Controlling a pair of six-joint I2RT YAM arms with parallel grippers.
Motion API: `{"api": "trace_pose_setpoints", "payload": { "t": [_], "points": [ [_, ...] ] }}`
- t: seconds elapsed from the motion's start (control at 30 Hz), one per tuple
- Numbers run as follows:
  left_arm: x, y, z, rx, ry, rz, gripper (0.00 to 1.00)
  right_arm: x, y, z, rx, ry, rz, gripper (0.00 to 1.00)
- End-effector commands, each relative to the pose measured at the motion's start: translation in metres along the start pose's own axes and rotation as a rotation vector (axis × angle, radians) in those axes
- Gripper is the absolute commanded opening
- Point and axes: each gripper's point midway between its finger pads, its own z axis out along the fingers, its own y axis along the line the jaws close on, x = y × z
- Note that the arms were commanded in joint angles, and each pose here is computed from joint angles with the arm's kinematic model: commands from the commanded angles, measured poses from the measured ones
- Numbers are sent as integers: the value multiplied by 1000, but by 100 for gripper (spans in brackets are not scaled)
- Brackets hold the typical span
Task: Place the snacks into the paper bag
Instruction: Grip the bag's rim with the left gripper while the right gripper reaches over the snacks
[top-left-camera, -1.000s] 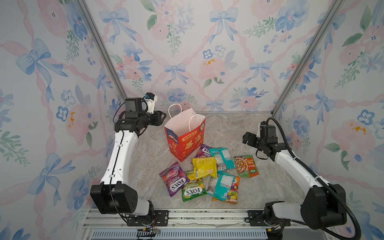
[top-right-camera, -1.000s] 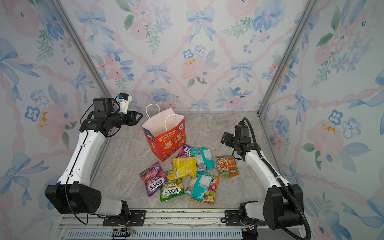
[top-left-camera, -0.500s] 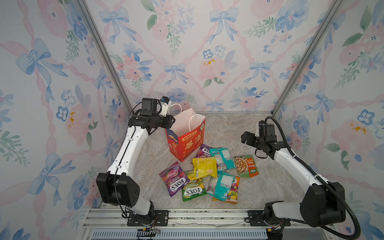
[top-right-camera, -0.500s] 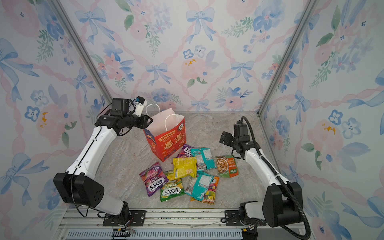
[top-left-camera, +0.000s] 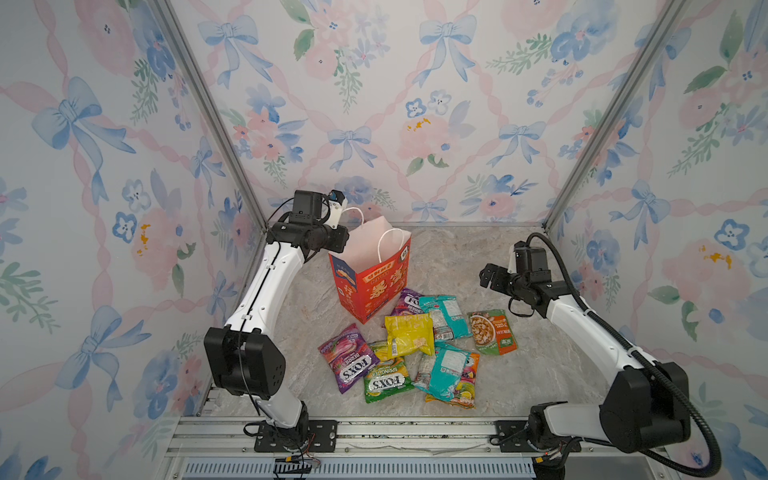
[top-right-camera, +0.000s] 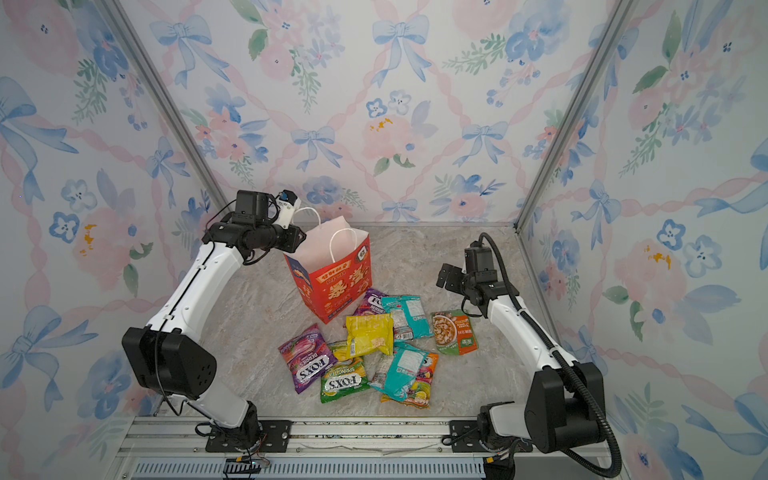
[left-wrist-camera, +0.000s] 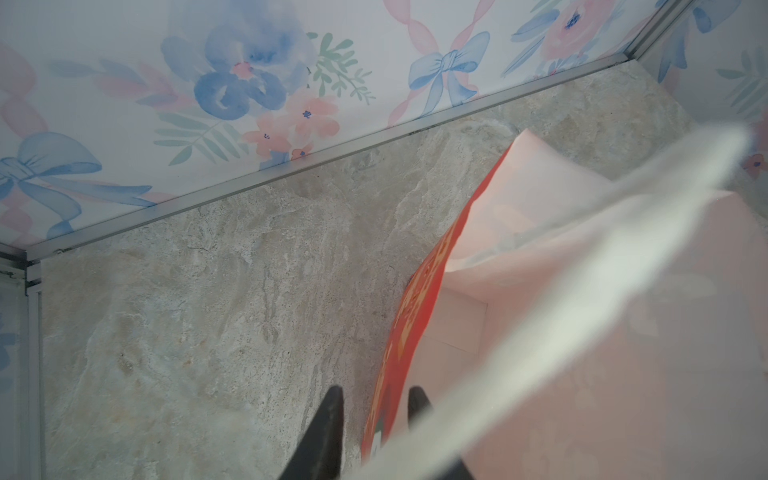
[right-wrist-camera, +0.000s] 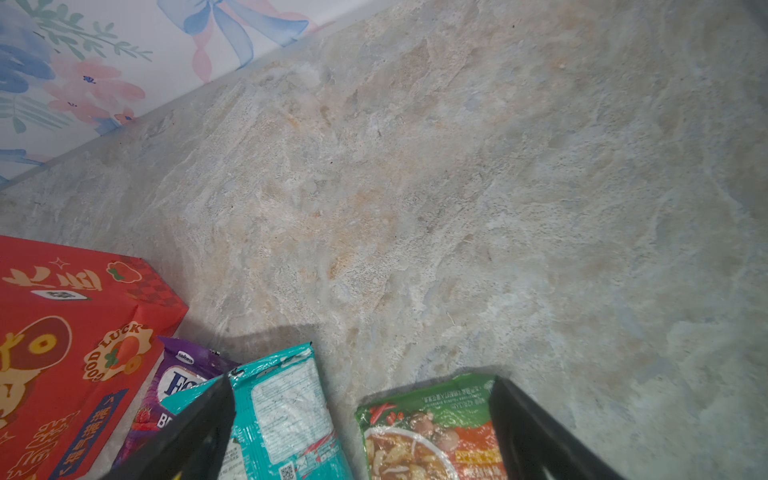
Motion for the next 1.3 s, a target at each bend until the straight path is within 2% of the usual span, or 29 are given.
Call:
{"api": "trace_pose_setpoints", "payload": {
  "t": [0.0,0.1,0.23,0.57,0.7,0.97,1.1,1.27],
  "points": [
    [-2,-6,5,30,6,12,26,0,17,-4,-39,23,-7,99],
    [-3,-9,4,47,0,12,17,10,31,-5,-71,62,-15,100],
    [-7,-11,1,58,-12,10,1,31,58,-8,-127,113,-36,95],
    [-9,-18,-8,81,-29,-15,0,114,136,-28,-309,279,-44,80],
    [-7,-18,-12,76,-30,-21,0,148,159,-38,-343,339,-78,78],
    [-5,-21,-25,80,-46,-28,0,187,157,-30,-304,445,-72,69],
    [-4,-26,-35,96,-61,-36,0,195,133,-45,-245,460,-71,68],
    [-3,-34,-40,133,-69,-51,0,194,95,-74,-188,418,4,68]
  ]
}}
